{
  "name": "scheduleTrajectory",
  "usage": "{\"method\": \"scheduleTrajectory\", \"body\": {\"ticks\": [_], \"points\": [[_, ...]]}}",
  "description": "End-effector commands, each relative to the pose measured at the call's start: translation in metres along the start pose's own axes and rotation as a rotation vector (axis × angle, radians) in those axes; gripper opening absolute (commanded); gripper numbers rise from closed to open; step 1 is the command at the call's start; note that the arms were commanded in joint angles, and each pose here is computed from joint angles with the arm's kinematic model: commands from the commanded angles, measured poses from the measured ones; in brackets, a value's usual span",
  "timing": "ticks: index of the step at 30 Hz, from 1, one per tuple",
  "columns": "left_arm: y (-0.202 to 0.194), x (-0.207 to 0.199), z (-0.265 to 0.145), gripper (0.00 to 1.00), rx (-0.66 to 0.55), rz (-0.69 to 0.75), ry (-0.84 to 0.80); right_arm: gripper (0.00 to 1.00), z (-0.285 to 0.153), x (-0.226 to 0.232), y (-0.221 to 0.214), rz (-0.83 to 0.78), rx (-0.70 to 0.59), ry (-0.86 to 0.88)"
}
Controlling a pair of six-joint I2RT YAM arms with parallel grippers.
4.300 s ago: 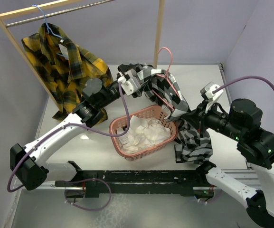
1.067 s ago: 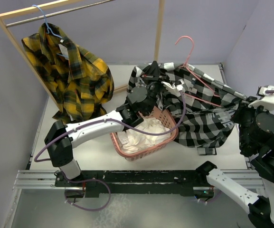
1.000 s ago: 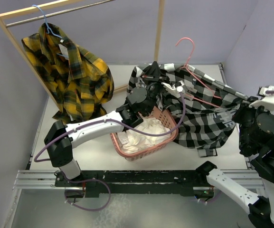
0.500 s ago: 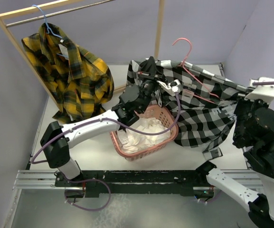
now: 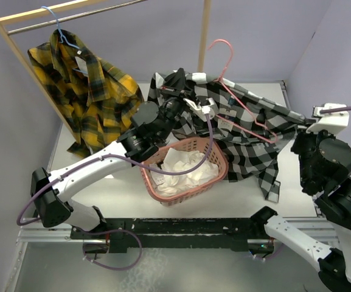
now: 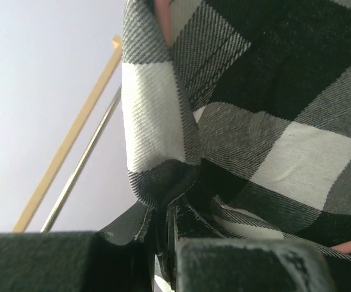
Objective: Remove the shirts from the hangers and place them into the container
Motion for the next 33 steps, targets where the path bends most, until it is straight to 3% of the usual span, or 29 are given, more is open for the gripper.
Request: {"method": "scheduleTrajectory", "body": {"ticks": [1,2,3,5,10,15,21,26,33], "points": [[-0.014,0.063,-0.012,0.0,0.096,-0.117,0.226,0.33,-0.017,-0.015,-0.002,0.088,0.011,0.02],[-0.013,0.059,-0.01,0.0,0.092,-0.121,0.218,0.48,-0.018,-0.01,-0.002,0.09,0.013,0.067],[-0.012,0.055,-0.009,0.0,0.091,-0.121,0.214,0.54,-0.018,-0.006,-0.001,0.089,0.015,0.109],[-0.013,0.043,-0.004,0.0,0.095,-0.116,0.209,0.57,-0.022,-0.002,0.002,0.106,0.01,0.182],[-0.016,0.017,0.008,0.0,0.093,-0.136,0.18,0.53,-0.04,-0.003,0.009,0.175,-0.051,0.337],[-0.017,-0.002,0.011,0.0,0.077,-0.118,0.119,0.5,-0.067,-0.001,0.022,0.235,-0.228,0.591],[-0.008,0.007,-0.002,0.0,0.017,-0.162,0.081,0.48,-0.058,-0.005,0.019,0.212,-0.145,0.485],[0.0,0.013,-0.009,0.0,-0.055,-0.2,0.034,0.49,-0.055,0.012,0.018,0.203,-0.164,0.577],[0.007,-0.009,-0.009,0.0,-0.142,-0.204,-0.054,0.44,-0.048,0.029,0.025,0.16,-0.171,0.66]]}}
Point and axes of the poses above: each gripper's point midway between its finger pads, its own z axis out along the fingers, its own x axis along the line the jaws close on, y = z × x, the point moved 8 cm from there along -z, back along the fingers, and after that the axes turned 9 degrees about -z, right-handed, at the moved point
